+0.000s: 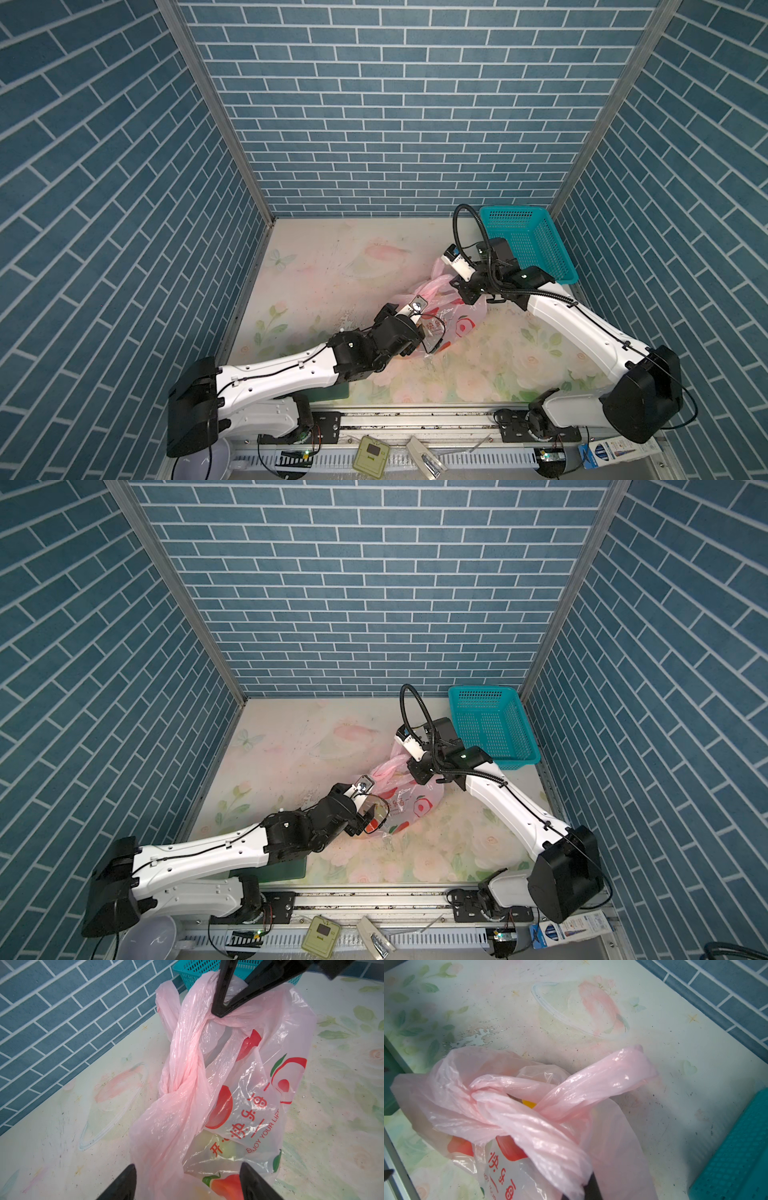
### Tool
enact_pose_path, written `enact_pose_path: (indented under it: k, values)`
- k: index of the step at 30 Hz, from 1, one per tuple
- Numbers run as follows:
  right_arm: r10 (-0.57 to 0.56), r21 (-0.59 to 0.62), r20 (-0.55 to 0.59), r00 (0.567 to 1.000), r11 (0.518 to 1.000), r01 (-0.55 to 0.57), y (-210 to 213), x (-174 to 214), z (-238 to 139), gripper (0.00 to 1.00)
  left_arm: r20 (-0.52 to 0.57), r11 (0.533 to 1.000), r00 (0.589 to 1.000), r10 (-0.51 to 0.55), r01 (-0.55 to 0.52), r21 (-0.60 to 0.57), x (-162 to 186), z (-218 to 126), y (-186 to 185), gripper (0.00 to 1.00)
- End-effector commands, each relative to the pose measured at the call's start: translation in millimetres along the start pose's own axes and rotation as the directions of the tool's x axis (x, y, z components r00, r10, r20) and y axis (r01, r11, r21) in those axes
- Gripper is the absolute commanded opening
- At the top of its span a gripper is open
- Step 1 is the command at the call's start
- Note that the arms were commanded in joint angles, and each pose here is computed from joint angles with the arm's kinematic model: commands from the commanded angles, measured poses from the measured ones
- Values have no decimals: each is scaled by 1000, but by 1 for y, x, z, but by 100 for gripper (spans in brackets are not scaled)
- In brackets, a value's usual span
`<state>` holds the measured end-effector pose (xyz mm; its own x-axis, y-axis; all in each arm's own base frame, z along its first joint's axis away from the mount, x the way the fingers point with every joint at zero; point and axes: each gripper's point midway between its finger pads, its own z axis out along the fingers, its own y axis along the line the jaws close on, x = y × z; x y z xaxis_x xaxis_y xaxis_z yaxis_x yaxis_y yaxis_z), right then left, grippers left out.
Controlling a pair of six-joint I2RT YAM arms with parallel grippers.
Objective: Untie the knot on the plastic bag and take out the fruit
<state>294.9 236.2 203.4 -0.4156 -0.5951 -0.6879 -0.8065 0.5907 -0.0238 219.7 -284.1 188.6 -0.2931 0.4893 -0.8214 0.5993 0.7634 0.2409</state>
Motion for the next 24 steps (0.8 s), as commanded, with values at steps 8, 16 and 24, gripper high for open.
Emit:
enact_pose_path:
  k: [8,16,24]
  values:
    - [108,-116,28,994,988,-104,23,-24,-44,0,47,988,995,85,-78,-131,-46,34,8,83]
    - [145,-104,21,989,984,-142,18,-24,-46,0,-21,957,990,139,-140,-255,-42,57,25,69]
    - [322,-59,42,946,946,-319,-22,-11,-55,0,26,978,997,76,-69,-196,-31,29,43,28]
